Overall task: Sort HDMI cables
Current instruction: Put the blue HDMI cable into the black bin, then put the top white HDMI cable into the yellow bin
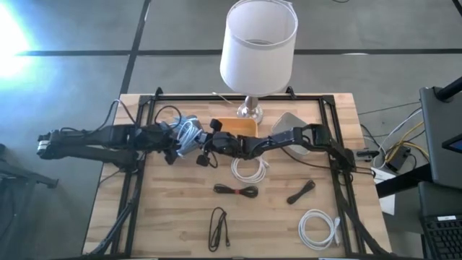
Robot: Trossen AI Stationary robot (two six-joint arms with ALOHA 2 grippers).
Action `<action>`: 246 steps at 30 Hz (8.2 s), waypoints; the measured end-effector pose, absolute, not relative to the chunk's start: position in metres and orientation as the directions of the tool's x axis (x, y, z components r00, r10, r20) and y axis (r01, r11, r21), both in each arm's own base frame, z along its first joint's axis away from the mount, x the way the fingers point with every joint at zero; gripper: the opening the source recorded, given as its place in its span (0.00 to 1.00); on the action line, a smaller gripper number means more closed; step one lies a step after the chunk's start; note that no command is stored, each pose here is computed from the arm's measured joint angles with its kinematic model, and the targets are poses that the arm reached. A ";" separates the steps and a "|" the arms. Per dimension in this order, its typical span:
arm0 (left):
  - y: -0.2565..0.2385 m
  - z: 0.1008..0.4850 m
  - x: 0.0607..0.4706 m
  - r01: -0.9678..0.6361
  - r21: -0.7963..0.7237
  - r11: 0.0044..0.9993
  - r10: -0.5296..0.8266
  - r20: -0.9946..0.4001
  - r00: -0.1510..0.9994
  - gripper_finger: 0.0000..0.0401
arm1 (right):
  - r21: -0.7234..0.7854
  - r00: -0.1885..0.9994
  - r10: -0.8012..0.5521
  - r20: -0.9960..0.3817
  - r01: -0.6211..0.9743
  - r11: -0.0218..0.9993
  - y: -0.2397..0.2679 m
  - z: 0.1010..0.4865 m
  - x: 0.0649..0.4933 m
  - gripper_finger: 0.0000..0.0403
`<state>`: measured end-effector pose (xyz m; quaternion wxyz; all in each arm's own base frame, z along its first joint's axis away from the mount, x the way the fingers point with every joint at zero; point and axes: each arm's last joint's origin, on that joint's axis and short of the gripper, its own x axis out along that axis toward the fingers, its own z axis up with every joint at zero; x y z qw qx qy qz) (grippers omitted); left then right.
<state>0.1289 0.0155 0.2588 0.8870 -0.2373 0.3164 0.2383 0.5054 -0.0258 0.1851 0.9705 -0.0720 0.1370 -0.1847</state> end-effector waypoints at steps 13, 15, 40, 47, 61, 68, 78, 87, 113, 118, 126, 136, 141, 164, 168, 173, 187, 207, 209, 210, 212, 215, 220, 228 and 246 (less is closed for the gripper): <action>0.018 0.294 0.118 -0.617 -0.249 0.746 0.373 -0.611 0.698 0.25 | -0.199 0.895 -0.380 -0.234 0.339 0.920 -0.027 0.186 0.505 0.02; 0.018 0.301 0.117 -0.604 -0.231 0.763 0.384 -0.590 0.711 0.23 | -0.199 0.894 -0.383 -0.234 0.341 0.919 -0.028 0.186 0.505 0.02; 0.020 0.252 0.169 -0.494 -0.070 0.867 0.313 -0.695 0.647 0.08 | -0.203 0.885 -0.389 -0.256 0.344 0.917 -0.031 0.184 0.504 0.02; 0.021 0.269 0.158 -0.540 -0.049 0.840 0.389 -0.639 0.663 0.02 | -0.218 0.877 -0.375 -0.300 0.320 0.922 -0.023 0.180 0.503 0.02; 0.025 0.255 0.141 -0.709 0.083 0.700 0.546 -0.703 0.456 0.02 | -0.224 0.882 -0.345 -0.320 0.283 0.932 -0.006 0.195 0.498 0.02; 0.027 0.252 0.140 -0.744 0.160 0.649 0.615 -0.685 0.390 0.02 | -0.251 0.865 -0.299 -0.402 0.210 0.945 0.019 0.218 0.482 0.02; 0.029 0.242 0.136 -0.779 0.267 0.567 0.663 -0.710 0.239 0.02 | -0.224 0.814 -0.247 -0.525 0.148 0.963 0.047 0.274 0.437 0.02; 0.030 0.248 0.140 -0.790 0.255 0.557 0.664 -0.709 0.239 0.01 | -0.164 0.697 -0.248 -0.673 0.187 0.969 0.049 0.320 0.375 0.02; 0.019 0.248 0.147 -0.654 0.089 0.751 0.468 -0.771 0.433 0.01 | -0.169 0.626 -0.251 -0.739 0.189 0.967 0.050 0.310 0.330 0.02; 0.023 0.251 0.141 -0.705 0.180 0.686 0.571 -0.733 0.369 0.01 | -0.158 0.647 -0.247 -0.721 0.193 0.968 0.051 0.311 0.332 0.02; 0.032 0.240 0.133 -0.775 0.276 0.569 0.669 -0.703 0.241 0.01 | -0.158 0.647 -0.247 -0.722 0.193 0.968 0.051 0.306 0.332 0.02; 0.042 0.206 0.122 -0.836 0.291 0.465 0.659 -0.744 0.108 0.00 | -0.157 0.645 -0.245 -0.724 0.191 0.969 0.051 0.305 0.332 0.02; 0.044 0.190 0.123 -0.841 0.239 0.485 0.617 -0.775 0.136 0.00 | -0.157 0.645 -0.244 -0.724 0.191 0.969 0.051 0.305 0.332 0.02; 0.043 0.274 0.143 -0.826 0.051 0.561 0.626 -0.678 0.384 0.03 | -0.171 0.631 -0.247 -0.735 0.180 0.969 0.044 0.314 0.296 0.02; 0.038 0.273 0.156 -0.718 -0.014 0.696 0.540 -0.648 0.537 0.03 | -0.157 0.638 -0.246 -0.730 0.194 0.968 0.042 0.293 0.282 0.02; 0.031 0.275 0.177 -0.423 -0.122 0.898 0.307 -0.516 0.800 0.03 | -0.071 0.678 -0.231 -0.698 0.255 0.964 0.040 0.261 0.273 0.02; 0.030 0.252 0.197 -0.267 -0.176 0.947 0.162 -0.454 0.876 0.03 | -0.105 0.700 -0.228 -0.677 0.215 0.971 0.042 0.239 0.283 0.02; 0.030 0.248 0.200 -0.245 -0.122 0.962 0.160 -0.473 0.866 0.03 | -0.258 0.661 -0.241 -0.711 0.075 0.963 0.051 0.242 0.334 0.02; 0.030 0.246 0.200 -0.244 -0.119 0.962 0.160 -0.479 0.863 0.05 | -0.267 0.618 -0.244 -0.747 0.057 0.962 0.052 0.239 0.338 0.02; 0.030 0.246 0.200 -0.244 -0.119 0.962 0.160 -0.478 0.863 0.06 | -0.271 0.601 -0.246 -0.761 0.050 0.961 0.053 0.238 0.341 0.02; 0.030 0.245 0.200 -0.245 -0.119 0.962 0.160 -0.482 0.861 0.09 | -0.279 0.571 -0.250 -0.782 0.039 0.960 0.054 0.235 0.346 0.02; 0.030 0.244 0.200 -0.246 -0.119 0.962 0.160 -0.485 0.860 0.14 | -0.290 0.533 -0.258 -0.806 0.023 0.957 0.055 0.230 0.354 0.02; 0.030 0.244 0.200 -0.247 -0.122 0.961 0.160 -0.485 0.860 0.21 | -0.316 0.476 -0.268 -0.837 -0.023 0.948 0.057 0.223 0.367 0.02; 0.030 0.244 0.200 -0.257 -0.145 0.955 0.159 -0.482 0.862 0.23 | -0.336 0.427 -0.281 -0.859 -0.056 0.940 0.058 0.226 0.371 0.02; 0.028 0.247 0.208 -0.191 -0.174 0.966 0.102 -0.423 0.900 0.23 | -0.119 0.583 -0.124 -0.803 0.047 0.992 0.046 0.225 0.278 0.02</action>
